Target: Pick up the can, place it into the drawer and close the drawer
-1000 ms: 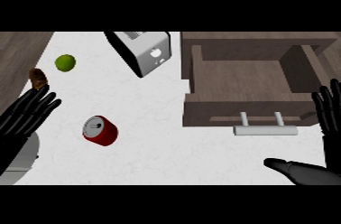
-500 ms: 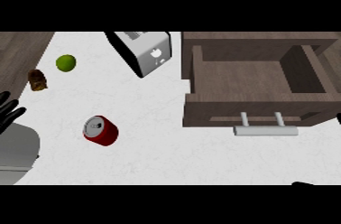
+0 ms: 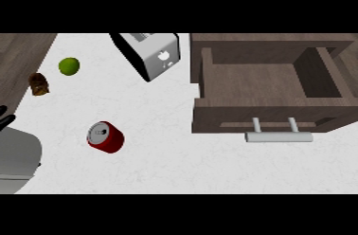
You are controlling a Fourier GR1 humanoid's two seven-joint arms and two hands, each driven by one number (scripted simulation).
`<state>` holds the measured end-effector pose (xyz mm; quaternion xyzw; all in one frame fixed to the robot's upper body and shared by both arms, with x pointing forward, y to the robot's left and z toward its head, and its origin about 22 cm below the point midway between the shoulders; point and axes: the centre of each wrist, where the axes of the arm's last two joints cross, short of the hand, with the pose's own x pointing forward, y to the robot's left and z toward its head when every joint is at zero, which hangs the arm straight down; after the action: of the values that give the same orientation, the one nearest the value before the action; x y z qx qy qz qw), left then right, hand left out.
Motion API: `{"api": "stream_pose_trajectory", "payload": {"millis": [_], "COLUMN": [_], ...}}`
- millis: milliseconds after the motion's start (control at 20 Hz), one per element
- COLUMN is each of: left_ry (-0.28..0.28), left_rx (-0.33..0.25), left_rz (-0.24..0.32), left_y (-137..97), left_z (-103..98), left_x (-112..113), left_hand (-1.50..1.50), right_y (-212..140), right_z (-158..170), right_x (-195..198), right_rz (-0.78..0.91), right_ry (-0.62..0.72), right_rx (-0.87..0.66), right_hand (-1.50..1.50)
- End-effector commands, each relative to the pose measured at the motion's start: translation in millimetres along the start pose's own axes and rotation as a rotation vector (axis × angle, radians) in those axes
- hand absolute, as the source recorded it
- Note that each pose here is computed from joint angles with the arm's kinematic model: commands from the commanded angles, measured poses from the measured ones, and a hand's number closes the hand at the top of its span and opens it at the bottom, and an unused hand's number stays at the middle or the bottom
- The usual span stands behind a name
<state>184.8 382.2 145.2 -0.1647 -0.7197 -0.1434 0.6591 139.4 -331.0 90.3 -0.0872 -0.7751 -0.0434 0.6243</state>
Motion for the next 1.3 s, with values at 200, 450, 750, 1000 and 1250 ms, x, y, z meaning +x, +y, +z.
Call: {"api": "stream_pose_trajectory", "payload": {"millis": [200,450,750,1000,1250], "left_ry": [0.052,0.090,0.122,0.139,0.156], "left_rx": [-0.004,-0.004,0.005,0.004,0.020], "left_rz": [0.157,0.177,0.182,0.166,0.144], "left_y": [-19.1,-5.2,-7.0,-26.0,-34.7], "left_z": [-23.3,-25.7,-67.7,-86.9,-71.3], "left_x": [1.8,-22.0,-41.6,-59.7,-99.7], "left_hand": [-1.50,-1.50,-1.50,-1.50,-1.50], "right_y": [-28.0,-26.8,-37.0,-40.9,-61.6], "right_z": [16.5,42.7,26.1,25.6,46.6], "right_x": [8.7,11.8,5.5,8.2,9.6], "right_rz": [-0.015,0.001,-0.001,0.005,0.002], "right_ry": [-0.019,0.008,-0.013,0.010,-0.001], "right_rx": [0.005,0.006,0.002,0.004,0.001], "right_hand": [-1.50,-1.50,-1.50,-1.50,-1.50]}}
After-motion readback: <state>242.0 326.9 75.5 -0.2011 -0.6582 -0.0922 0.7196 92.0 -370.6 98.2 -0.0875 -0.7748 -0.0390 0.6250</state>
